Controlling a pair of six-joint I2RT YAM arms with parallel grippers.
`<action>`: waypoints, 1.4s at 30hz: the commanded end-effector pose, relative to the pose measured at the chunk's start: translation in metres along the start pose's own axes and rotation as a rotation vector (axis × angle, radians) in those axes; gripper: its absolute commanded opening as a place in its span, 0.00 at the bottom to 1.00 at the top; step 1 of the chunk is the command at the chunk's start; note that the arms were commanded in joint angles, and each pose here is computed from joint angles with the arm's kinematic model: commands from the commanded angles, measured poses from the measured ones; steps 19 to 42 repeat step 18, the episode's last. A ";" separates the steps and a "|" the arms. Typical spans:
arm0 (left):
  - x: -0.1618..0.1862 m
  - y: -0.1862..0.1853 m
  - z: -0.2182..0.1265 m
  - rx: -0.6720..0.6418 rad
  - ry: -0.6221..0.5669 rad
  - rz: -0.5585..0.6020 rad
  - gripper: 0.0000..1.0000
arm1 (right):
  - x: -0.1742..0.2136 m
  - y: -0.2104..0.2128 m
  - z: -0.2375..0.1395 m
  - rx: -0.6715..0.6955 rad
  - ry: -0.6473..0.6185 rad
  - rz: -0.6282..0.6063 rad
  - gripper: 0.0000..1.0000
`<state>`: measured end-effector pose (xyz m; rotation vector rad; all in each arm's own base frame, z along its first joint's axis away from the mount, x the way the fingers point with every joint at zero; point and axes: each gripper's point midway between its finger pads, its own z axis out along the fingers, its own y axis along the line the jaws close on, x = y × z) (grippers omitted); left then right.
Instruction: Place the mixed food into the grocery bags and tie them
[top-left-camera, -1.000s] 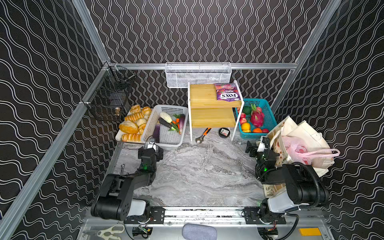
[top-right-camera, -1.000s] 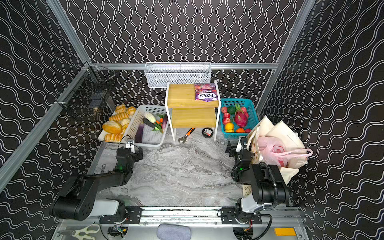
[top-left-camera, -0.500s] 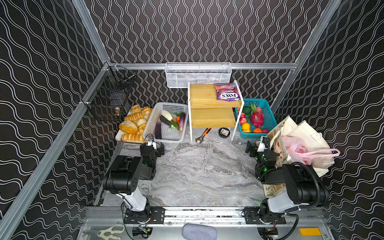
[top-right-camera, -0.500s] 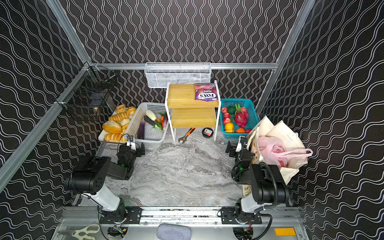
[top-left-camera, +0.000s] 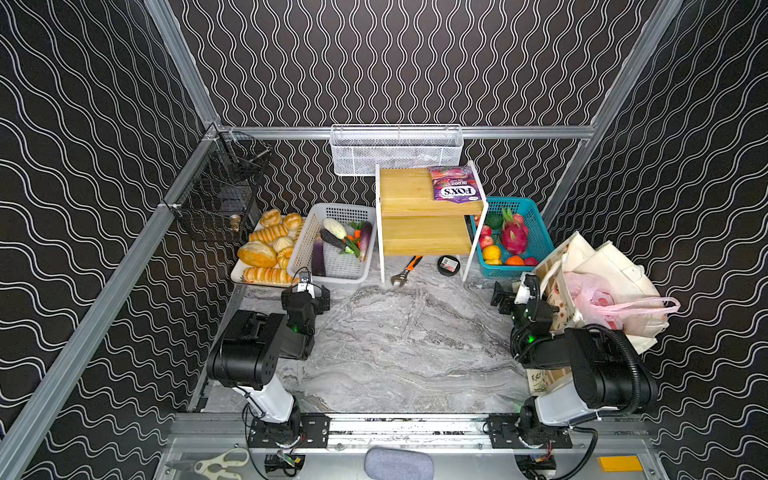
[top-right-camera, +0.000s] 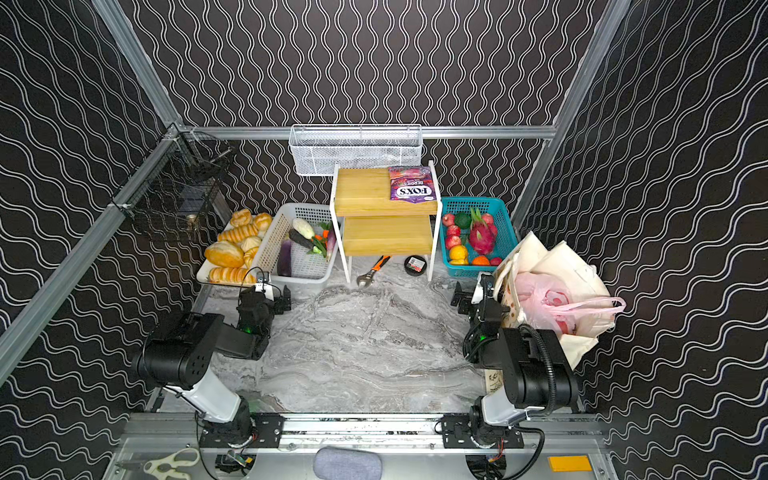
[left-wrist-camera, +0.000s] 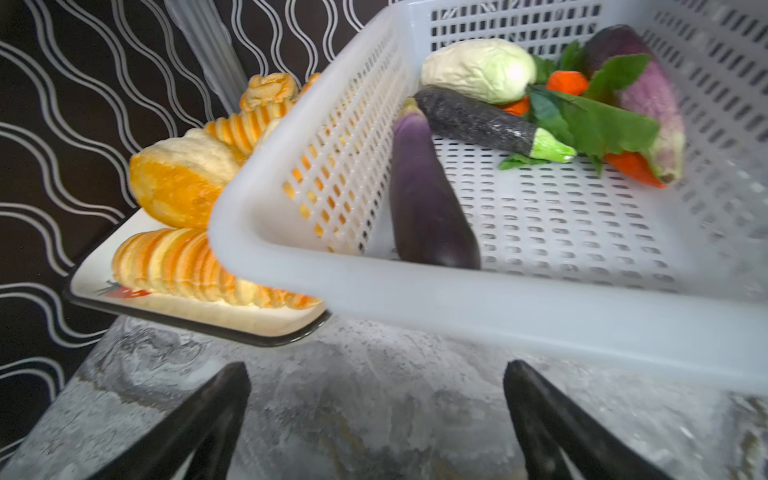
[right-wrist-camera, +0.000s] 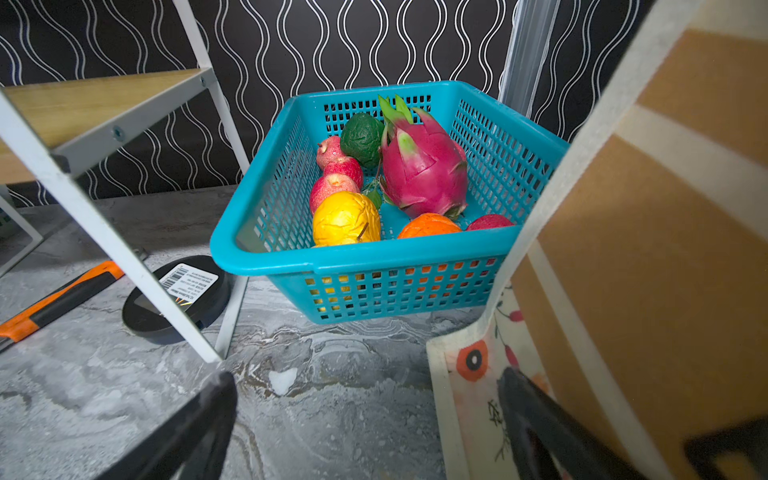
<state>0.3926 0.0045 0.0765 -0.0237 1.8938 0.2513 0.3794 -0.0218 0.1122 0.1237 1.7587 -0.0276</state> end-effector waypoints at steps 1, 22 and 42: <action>-0.003 -0.002 0.001 0.013 -0.010 0.019 0.99 | -0.006 -0.003 0.001 0.021 -0.025 0.009 1.00; -0.003 -0.003 0.001 0.018 -0.008 0.018 0.99 | -0.006 -0.004 0.000 0.021 -0.025 0.009 1.00; -0.003 -0.003 0.001 0.018 -0.008 0.018 0.99 | -0.006 -0.004 0.000 0.021 -0.025 0.009 1.00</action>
